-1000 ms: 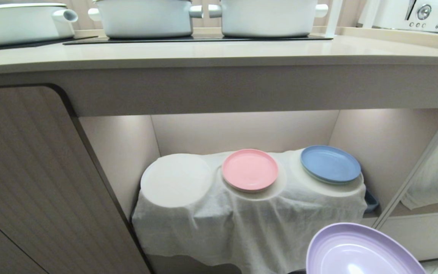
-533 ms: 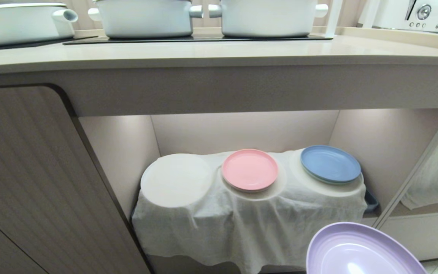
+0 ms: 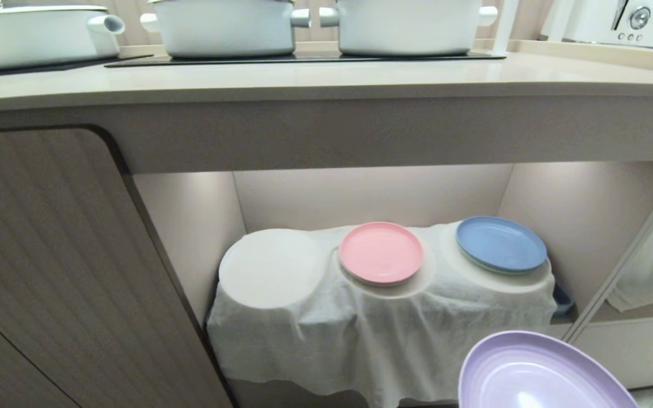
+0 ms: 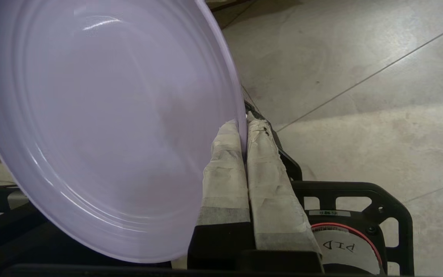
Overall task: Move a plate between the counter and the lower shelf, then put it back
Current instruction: Put the plate in the cupboard
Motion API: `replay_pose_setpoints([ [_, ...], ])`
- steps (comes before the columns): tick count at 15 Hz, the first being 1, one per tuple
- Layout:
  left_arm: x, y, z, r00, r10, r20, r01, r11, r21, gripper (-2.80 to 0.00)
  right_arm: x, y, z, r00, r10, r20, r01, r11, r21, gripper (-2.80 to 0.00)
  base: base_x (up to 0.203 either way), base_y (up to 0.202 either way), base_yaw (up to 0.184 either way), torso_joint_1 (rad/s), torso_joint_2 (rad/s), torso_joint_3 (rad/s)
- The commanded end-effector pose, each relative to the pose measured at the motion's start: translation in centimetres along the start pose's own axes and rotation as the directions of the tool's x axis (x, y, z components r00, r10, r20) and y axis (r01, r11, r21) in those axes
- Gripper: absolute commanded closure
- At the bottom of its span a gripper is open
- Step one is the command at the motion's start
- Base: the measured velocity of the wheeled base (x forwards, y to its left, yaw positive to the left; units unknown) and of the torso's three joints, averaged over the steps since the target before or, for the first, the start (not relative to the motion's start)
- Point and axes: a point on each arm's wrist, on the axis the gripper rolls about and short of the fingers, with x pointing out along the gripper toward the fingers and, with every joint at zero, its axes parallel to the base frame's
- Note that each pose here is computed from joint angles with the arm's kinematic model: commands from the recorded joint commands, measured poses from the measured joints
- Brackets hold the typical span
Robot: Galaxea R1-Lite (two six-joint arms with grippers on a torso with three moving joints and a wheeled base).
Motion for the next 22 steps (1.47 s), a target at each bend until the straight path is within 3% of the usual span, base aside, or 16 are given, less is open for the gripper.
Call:
replay_pose_setpoints([
  [1, 0.00, 0.00, -0.01, 1.000, 0.002, 0.000, -0.002, 1.000, 0.000, 0.00, 0.00, 0.00, -0.02, 1.000, 0.001, -0.003, -0.001, 1.000, 0.002, 0.00, 0.000, 0.177, 0.002, 0.000, 0.01, 0.002],
  [22, 0.00, 0.00, -0.01, 1.000, -0.002, 0.000, 0.002, 1.000, -0.001, 0.00, 0.14, 0.01, 0.01, 1.000, 0.002, -0.008, -0.002, 1.000, 0.000, 0.00, 0.000, 0.190, 0.000, 0.002, 0.00, 0.002],
])
